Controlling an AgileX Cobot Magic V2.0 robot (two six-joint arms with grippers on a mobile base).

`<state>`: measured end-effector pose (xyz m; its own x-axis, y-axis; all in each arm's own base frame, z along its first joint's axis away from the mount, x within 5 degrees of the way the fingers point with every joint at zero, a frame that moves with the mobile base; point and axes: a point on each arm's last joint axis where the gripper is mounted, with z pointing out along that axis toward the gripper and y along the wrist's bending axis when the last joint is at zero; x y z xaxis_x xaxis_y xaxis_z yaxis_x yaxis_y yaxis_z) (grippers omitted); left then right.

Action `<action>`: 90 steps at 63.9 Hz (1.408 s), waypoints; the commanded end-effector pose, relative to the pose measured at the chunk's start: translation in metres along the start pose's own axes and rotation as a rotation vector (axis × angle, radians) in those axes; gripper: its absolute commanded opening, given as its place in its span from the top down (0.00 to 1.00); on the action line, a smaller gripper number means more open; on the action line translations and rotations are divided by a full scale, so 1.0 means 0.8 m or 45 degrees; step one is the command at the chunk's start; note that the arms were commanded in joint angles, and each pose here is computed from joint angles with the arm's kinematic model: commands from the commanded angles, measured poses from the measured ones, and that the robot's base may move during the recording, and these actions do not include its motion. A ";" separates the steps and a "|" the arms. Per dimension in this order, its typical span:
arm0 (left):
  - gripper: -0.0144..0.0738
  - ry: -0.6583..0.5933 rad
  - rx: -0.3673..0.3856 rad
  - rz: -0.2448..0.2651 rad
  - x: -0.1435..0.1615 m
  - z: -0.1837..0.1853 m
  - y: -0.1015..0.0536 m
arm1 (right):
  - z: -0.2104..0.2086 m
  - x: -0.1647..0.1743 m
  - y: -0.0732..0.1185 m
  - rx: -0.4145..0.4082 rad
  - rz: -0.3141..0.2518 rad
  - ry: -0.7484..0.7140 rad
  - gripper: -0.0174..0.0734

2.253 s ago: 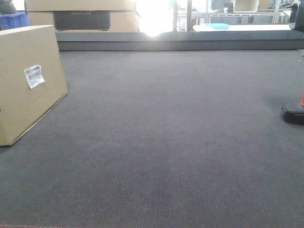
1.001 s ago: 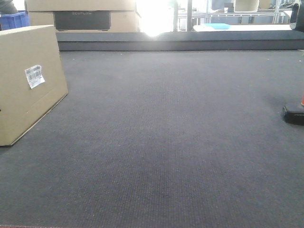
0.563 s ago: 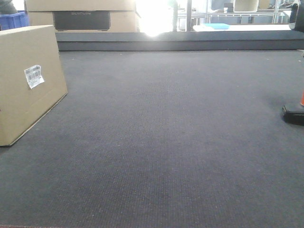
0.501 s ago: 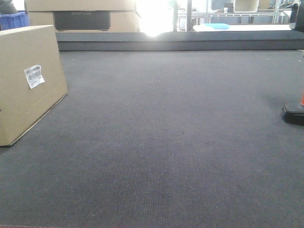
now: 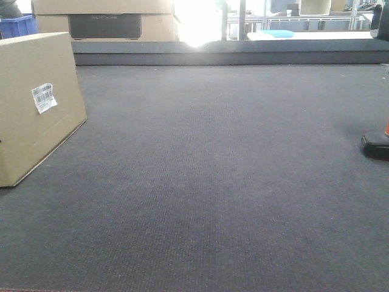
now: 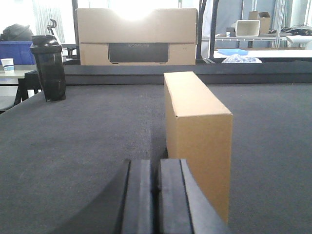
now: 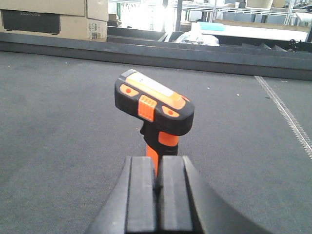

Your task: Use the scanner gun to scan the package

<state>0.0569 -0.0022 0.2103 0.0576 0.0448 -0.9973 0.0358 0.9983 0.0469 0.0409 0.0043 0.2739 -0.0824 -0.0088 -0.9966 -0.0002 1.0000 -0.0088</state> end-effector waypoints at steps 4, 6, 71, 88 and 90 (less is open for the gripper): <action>0.96 -0.033 -0.007 -0.009 -0.003 -0.001 0.000 | -0.001 -0.002 -0.001 0.014 -0.013 -0.029 0.98; 0.96 -0.033 -0.007 -0.009 -0.003 -0.001 0.000 | -0.001 -0.002 -0.001 0.014 -0.013 -0.029 0.98; 0.96 -0.033 -0.007 -0.009 -0.003 -0.001 0.000 | 0.026 0.085 -0.013 0.160 0.100 -0.098 0.98; 0.96 -0.033 -0.007 -0.009 -0.003 -0.001 0.000 | 0.026 0.085 -0.013 0.160 0.100 -0.098 0.98; 0.96 -0.033 -0.007 -0.009 -0.003 -0.001 0.000 | 0.026 0.085 -0.013 0.160 0.100 -0.098 0.98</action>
<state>0.0568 -0.0021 0.2104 0.0584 0.0448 -0.9973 0.0349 0.9983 0.0469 0.0563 -0.0064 0.2021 -0.0309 0.0743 -0.9968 0.1236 0.9899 0.0699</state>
